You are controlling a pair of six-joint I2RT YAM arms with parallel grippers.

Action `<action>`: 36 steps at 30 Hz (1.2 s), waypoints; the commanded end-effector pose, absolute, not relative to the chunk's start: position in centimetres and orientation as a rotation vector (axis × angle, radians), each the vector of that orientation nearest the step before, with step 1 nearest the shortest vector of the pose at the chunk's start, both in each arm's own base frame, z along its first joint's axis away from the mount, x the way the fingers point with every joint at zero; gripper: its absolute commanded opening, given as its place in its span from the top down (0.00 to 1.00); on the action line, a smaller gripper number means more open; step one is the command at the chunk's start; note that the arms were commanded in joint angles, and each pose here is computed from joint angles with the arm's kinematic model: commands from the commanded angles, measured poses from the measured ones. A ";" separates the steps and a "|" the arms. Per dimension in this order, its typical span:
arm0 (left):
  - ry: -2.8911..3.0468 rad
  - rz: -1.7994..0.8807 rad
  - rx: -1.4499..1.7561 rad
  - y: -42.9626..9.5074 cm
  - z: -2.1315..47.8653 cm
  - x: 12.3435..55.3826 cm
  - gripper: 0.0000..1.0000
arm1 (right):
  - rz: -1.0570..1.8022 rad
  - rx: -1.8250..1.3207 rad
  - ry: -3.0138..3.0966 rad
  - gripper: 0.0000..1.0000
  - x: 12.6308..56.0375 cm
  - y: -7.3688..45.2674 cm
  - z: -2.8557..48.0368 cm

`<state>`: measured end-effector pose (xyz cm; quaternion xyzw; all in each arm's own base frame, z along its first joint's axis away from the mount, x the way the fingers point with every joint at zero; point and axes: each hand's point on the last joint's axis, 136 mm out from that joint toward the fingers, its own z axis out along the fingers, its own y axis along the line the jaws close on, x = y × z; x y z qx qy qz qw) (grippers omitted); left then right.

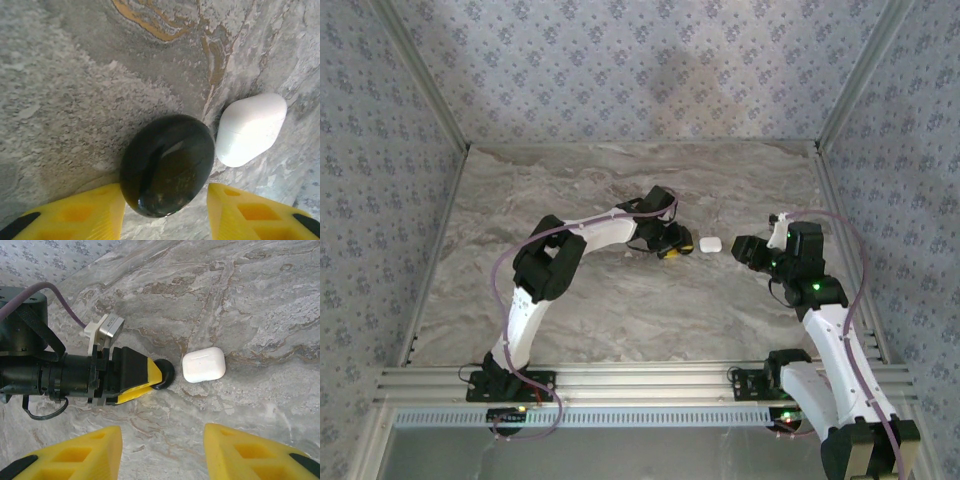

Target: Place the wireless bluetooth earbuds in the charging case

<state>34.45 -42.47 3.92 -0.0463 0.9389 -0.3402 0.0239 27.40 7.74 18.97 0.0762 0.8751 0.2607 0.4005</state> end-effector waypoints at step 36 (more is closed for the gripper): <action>1.832 0.286 -0.239 3.5 12.8 36.3 0.00 | 0.048 -0.008 2.000 0.00 39.1 -1.2 11.1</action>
